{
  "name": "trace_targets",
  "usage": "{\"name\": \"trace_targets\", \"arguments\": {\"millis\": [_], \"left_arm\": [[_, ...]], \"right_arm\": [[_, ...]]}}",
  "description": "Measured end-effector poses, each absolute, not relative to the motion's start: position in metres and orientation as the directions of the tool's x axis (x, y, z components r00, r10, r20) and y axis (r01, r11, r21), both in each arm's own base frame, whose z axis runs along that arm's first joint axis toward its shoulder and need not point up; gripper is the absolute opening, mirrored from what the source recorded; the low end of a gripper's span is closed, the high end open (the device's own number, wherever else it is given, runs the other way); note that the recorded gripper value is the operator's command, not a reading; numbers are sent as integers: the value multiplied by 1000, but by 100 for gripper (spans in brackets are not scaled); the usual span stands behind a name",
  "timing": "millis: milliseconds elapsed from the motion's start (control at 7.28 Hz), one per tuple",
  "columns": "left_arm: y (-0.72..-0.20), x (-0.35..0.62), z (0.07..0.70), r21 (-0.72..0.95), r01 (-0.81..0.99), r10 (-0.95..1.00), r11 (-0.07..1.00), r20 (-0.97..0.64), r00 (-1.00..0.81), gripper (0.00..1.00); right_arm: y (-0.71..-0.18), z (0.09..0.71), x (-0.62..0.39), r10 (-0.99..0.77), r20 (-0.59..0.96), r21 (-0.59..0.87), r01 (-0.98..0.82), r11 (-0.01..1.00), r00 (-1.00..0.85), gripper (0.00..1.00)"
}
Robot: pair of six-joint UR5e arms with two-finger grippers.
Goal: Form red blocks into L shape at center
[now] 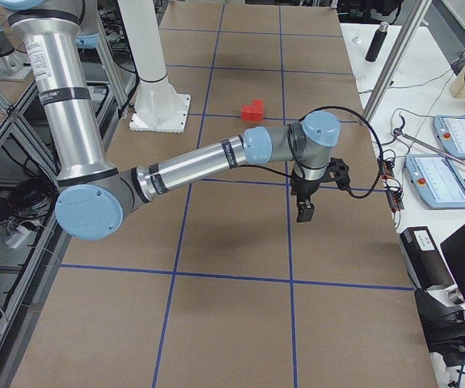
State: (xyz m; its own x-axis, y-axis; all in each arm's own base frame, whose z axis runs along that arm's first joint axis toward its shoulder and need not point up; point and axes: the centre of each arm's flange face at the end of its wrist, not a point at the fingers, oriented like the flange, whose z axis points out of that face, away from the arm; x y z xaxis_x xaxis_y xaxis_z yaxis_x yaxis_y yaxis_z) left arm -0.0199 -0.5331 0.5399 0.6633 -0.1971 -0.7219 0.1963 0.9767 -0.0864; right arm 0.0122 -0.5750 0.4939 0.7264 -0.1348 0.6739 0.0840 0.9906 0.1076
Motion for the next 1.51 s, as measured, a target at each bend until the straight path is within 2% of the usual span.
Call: {"name": "trace_targets", "arguments": {"millis": [412, 1512], "left_arm": [[-542, -42, 567, -36, 137, -120, 990, -730, 673, 100], [-531, -43, 575, -56, 128, -127, 990, -748, 652, 100]], "right_arm": [[-577, 497, 16, -143, 677, 111, 91, 990, 722, 100], [-541, 553, 20, -102, 680, 58, 86, 995, 726, 100]]}}
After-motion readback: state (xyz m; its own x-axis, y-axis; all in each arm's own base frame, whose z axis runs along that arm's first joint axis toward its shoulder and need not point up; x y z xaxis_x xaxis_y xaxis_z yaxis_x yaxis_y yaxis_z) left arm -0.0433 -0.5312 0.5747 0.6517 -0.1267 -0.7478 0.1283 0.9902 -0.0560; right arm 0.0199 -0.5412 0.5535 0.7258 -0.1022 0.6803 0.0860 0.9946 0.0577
